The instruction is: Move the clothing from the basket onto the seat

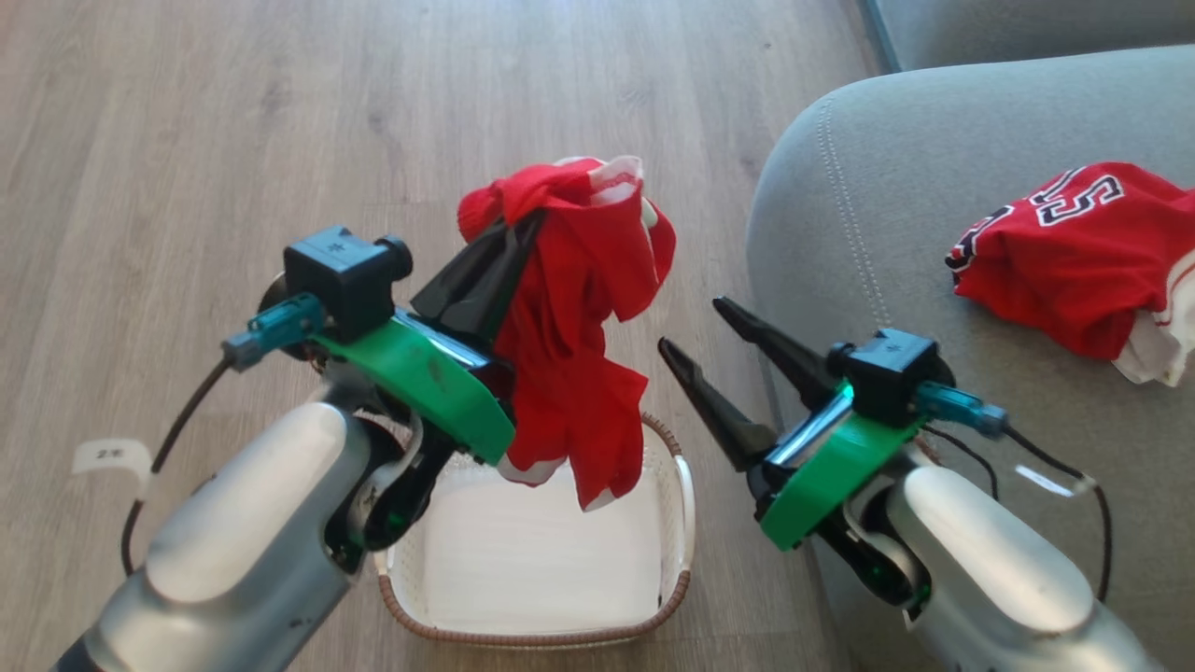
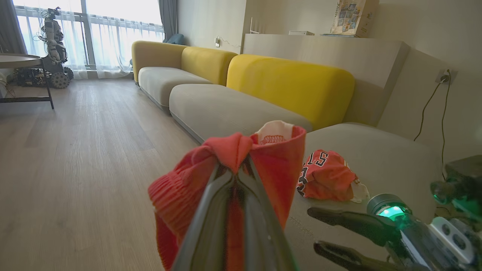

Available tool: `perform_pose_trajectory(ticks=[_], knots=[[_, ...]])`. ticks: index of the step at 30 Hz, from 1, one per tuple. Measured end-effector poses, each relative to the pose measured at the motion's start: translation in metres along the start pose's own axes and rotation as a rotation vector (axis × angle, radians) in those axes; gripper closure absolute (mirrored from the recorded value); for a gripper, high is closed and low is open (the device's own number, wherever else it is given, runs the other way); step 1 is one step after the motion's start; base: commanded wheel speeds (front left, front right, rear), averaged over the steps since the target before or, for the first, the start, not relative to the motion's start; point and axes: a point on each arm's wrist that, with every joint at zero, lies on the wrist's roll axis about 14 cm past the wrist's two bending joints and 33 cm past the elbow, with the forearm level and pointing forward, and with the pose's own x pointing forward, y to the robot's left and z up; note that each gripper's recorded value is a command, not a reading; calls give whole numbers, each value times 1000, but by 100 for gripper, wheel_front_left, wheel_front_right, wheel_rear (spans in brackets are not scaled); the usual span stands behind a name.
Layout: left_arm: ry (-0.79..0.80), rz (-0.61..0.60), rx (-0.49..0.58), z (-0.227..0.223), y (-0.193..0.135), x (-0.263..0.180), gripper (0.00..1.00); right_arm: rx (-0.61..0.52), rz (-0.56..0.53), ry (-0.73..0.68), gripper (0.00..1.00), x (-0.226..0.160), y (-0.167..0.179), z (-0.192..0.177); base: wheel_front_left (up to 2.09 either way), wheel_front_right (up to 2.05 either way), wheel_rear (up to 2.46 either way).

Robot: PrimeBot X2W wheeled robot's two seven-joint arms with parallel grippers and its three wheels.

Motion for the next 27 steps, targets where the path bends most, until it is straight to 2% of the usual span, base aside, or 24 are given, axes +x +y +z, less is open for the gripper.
perform_pose_trajectory(ticks=[12, 20, 27], knots=[[27, -26, -2, -8, -10, -4, 100, -4, 100, 113, 0, 32, 16, -24, 0, 0, 0], [27, -51, 3, -6, -21, -6, 100, -42, 171, 143, 0, 50, 34, -29, 0, 0, 0], [44, -52, -1, -10, -23, -9, 100, -50, 180, 143, 0, 62, 36, -29, 0, 0, 0]])
